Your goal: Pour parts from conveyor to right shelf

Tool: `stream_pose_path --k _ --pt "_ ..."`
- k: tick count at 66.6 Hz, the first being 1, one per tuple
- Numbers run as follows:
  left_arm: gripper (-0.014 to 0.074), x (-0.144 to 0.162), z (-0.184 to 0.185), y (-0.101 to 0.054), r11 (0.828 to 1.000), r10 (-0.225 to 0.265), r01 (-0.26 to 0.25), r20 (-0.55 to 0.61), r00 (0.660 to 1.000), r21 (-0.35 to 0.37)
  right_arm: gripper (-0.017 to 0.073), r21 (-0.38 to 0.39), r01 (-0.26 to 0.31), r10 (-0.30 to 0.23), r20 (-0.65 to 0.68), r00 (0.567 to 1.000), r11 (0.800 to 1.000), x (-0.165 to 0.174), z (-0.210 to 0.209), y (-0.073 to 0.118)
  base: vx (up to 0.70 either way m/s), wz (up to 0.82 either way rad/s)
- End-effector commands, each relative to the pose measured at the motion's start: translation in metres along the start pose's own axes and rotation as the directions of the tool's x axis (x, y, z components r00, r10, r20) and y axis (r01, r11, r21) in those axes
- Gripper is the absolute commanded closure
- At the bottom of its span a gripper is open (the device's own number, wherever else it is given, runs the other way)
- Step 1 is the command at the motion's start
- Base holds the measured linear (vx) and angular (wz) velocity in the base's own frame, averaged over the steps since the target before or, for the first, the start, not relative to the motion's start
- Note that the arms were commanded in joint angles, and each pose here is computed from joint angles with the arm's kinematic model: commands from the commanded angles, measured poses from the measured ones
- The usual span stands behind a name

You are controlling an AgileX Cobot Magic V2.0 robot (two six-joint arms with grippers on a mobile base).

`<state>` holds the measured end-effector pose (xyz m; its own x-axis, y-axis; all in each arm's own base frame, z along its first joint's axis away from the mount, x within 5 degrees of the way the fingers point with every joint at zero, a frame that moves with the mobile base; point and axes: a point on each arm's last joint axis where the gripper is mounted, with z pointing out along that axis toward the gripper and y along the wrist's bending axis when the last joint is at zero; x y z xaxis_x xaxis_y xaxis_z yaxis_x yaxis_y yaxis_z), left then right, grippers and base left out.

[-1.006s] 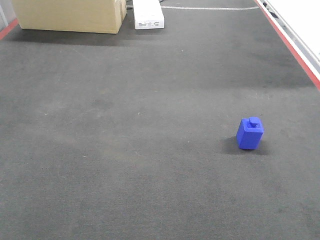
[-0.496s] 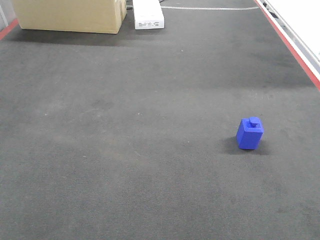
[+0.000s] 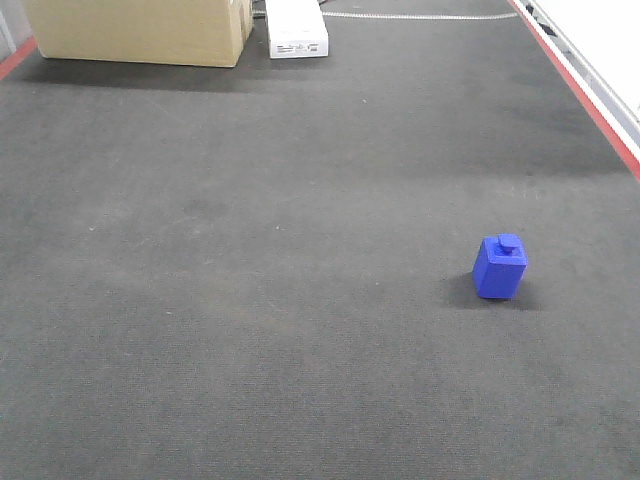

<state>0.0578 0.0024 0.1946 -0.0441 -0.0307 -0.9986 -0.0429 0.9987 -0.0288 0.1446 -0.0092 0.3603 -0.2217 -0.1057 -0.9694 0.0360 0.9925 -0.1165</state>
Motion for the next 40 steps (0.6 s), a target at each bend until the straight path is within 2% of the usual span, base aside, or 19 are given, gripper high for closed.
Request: stream_pose_path --k 1,7,17,24,32,35,40 --pt "0.06 -0.013 0.0 -0.001 1.0 -0.017 0.016 0.079 0.997 0.009 -0.009 -0.022 -0.05 0.049 -0.021 0.999 0.999 -0.024 0.011 -0.001 0.0 0.0" --pt "0.06 -0.013 0.0 -0.001 1.0 -0.017 0.016 0.079 0.997 0.009 -0.0087 -0.05 -0.056 0.048 -0.156 0.987 0.997 -0.038 0.037 -0.002 0.0 0.0" --pt "0.06 -0.013 0.0 -0.001 1.0 -0.017 0.016 0.079 0.997 0.009 -0.0082 -0.113 0.012 -0.046 -0.299 0.953 0.994 -0.057 0.086 -0.002 0.0 0.0" --pt "0.06 -0.013 0.0 -0.001 1.0 -0.017 0.016 0.079 0.997 0.009 -0.0077 -0.156 -0.069 0.004 -0.378 0.926 0.985 -0.063 0.125 0.002 0.0 0.0" --pt "0.06 -0.013 0.0 -0.001 1.0 -0.017 0.016 0.079 0.997 0.009 -0.0074 -0.216 -0.123 -0.002 -0.499 0.866 0.969 -0.061 0.163 0.008 0.0 0.0" --pt "0.06 -0.013 0.0 -0.001 1.0 -0.017 0.016 0.079 0.997 0.009 -0.0074 -0.243 -0.121 -0.034 -0.549 0.835 0.962 -0.058 0.175 0.012 0.0 0.0" --pt "0.06 -0.013 0.0 -0.001 1.0 -0.017 0.016 0.079 0.997 0.009 -0.0072 -0.278 -0.084 -0.107 -0.607 0.787 0.957 -0.054 0.195 0.021 0.0 0.0"
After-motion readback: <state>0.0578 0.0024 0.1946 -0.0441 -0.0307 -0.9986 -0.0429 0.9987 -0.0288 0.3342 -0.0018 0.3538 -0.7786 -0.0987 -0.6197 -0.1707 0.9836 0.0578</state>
